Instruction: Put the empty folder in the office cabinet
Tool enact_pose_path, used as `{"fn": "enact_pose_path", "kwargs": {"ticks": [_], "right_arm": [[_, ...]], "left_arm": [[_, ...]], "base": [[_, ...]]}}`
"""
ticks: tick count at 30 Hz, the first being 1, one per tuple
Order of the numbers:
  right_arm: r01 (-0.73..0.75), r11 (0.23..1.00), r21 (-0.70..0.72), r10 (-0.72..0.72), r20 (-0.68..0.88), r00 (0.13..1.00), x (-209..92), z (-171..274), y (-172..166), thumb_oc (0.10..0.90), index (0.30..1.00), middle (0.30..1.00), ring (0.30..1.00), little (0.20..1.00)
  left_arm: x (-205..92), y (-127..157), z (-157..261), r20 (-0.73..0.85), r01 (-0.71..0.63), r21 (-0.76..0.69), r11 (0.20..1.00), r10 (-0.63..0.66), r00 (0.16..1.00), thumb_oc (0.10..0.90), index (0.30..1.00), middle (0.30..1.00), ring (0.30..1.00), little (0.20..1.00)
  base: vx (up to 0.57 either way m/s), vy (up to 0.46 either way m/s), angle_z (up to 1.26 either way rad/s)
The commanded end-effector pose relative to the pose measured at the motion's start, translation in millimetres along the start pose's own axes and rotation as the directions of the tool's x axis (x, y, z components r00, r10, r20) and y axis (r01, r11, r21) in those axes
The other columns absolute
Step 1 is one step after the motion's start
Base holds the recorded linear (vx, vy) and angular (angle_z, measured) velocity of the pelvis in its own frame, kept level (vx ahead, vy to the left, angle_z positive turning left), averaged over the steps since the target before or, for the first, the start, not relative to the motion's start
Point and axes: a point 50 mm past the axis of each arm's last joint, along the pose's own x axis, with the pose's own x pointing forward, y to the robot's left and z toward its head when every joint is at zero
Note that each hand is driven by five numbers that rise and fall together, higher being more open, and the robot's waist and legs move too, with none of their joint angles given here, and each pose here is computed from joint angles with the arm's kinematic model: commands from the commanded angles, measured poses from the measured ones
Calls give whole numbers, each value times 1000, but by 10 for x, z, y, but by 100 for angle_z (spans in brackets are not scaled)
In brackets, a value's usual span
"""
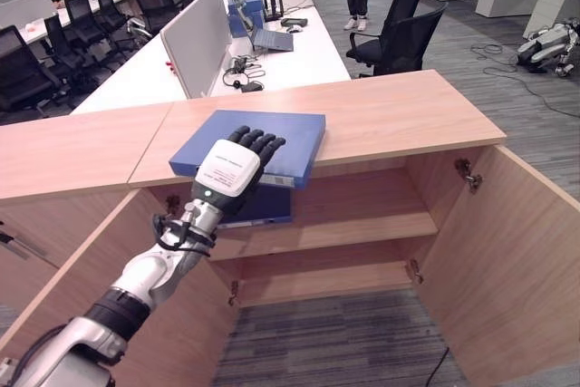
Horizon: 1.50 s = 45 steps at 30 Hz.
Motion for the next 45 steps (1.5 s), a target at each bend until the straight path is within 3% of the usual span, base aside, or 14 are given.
{"fn": "enact_pose_path", "kwargs": {"ticks": [1, 45], "right_arm": [[57, 998, -28, -54, 106, 993, 56, 329, -196, 800, 900, 900, 900, 900], [46, 999, 2, -46, 148, 988, 43, 383, -164, 800, 900, 900, 900, 900]], "left_arm": [[513, 677, -342, -47, -274, 148, 950, 284, 958, 800, 900, 900, 900, 900], [661, 396, -441, -220, -193, 54, 980, 200, 955, 800, 900, 900, 900, 900]], "base": [[0, 0, 0], [-1, 1, -2]]}}
